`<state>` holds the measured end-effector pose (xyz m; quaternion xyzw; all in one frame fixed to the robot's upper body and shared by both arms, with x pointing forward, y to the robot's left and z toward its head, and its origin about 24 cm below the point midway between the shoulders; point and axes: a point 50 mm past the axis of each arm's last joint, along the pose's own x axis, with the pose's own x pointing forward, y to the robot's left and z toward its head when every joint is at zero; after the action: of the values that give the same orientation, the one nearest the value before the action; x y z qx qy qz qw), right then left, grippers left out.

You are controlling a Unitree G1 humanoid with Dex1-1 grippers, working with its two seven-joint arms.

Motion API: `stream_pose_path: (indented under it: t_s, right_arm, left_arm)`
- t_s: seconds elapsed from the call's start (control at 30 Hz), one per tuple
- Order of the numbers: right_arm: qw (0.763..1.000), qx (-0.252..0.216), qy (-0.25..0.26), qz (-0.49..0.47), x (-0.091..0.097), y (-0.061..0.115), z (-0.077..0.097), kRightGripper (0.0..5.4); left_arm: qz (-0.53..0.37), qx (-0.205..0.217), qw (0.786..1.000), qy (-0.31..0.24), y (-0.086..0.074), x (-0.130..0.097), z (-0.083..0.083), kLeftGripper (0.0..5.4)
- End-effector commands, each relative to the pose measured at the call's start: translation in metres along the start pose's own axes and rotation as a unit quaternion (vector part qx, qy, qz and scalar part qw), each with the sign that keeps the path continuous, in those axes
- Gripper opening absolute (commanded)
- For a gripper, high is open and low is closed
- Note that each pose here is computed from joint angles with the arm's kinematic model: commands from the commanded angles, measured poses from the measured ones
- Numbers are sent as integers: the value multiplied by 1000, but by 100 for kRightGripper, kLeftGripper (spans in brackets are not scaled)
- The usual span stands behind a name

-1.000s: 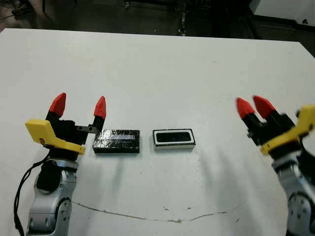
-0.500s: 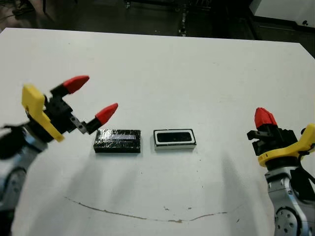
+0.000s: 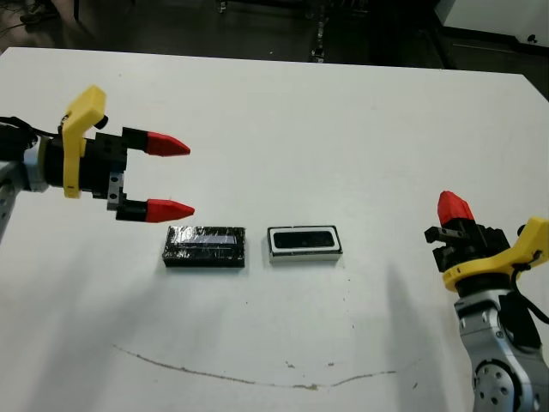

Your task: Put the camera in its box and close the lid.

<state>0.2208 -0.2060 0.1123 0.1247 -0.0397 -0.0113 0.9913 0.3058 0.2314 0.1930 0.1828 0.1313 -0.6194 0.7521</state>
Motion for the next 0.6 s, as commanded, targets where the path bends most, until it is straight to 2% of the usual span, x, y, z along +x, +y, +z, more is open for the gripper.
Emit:
stream_pose_path:
  t_s: [0.03,0.23,0.6]
  right_arm:
    - [1000,-7,9,-10,-1,-3,-1,0]
    - [1000,-9,8,-9,-1,-1,-1,0]
    - [1000,-8,10,-8,-1,-2,0,0]
  left_arm:
    - [-26,5,1000,16,5,7,-1,540]
    - [-38,27,998,42,8,17,1,540]
    - [-37,15,998,58,4,28,-5,540]
